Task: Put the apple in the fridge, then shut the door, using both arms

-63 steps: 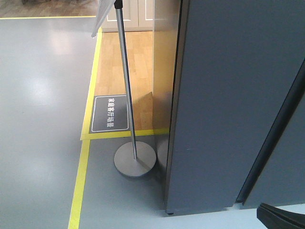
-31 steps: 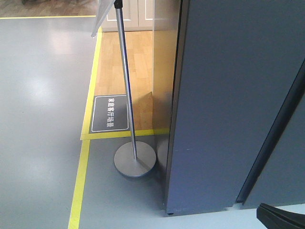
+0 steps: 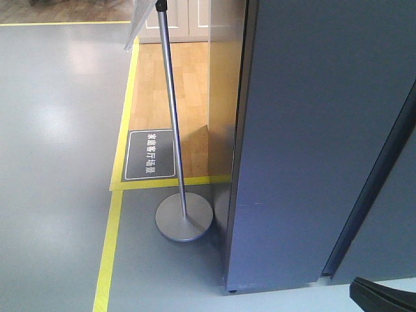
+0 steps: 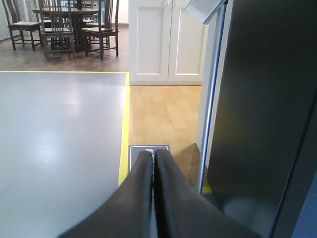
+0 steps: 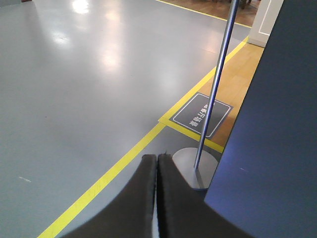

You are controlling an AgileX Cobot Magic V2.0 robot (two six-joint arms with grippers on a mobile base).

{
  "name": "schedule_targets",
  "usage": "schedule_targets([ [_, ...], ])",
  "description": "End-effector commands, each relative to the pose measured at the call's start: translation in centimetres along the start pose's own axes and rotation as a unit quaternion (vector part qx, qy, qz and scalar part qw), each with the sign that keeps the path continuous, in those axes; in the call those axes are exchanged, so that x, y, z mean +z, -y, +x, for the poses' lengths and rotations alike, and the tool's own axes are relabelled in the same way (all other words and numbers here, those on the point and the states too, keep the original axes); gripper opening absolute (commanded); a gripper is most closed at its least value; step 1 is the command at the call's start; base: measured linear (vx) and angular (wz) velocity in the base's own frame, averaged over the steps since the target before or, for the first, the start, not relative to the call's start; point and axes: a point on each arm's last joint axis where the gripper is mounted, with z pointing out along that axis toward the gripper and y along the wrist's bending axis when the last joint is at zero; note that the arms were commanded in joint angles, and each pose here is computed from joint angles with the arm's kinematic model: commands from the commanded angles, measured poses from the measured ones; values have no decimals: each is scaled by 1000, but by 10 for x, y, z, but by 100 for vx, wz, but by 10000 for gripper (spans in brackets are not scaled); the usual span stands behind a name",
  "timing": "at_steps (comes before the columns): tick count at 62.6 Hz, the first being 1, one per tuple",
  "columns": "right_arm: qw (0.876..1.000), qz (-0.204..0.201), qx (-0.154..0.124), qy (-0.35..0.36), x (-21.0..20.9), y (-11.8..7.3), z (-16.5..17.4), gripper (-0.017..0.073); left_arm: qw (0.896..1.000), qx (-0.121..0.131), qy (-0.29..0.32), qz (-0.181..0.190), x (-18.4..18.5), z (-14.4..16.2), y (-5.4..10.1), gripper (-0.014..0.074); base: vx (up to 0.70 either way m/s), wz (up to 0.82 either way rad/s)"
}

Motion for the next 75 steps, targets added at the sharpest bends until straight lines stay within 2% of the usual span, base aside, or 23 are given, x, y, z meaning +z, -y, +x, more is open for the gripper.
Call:
schedule_targets([
  [1, 1000, 12, 10, 27, -2, 3, -11, -6, 1000, -3, 28, 10, 1, 2, 1, -7, 0, 0],
  [18, 1000, 9, 10, 25, -2, 2, -11, -6, 1000, -3, 28, 10, 1, 2, 1, -7, 0, 0],
  [33, 999, 44, -5, 10, -4, 8, -7, -6, 1000, -3, 28, 10, 1, 2, 1, -7, 0, 0],
  [38, 998, 63, 10, 12, -8, 10, -6, -6, 1000, -3, 28, 10, 1, 2, 1, -7, 0, 0],
  [46, 992, 122, 28, 28, -17, 15, -3, -4, 1000, -3, 28, 10, 1, 2, 1, -7, 0, 0],
  [53, 980, 172, 76, 57, -18, 21, 12, -3, 1000, -3, 28, 10, 1, 2, 1, -7, 0, 0],
  [57, 975, 192, 91, 72, -18, 22, 23, -3, 1000, -3, 28, 10, 1, 2, 1, -7, 0, 0],
  [65, 964, 225, 104, 93, -16, 25, 46, -3, 1000, -3, 28, 10, 1, 2, 1, -7, 0, 0],
  [75, 945, 259, 139, 146, -10, 32, 63, -3, 1000, -3, 28, 10, 1, 2, 1, -7, 0, 0],
])
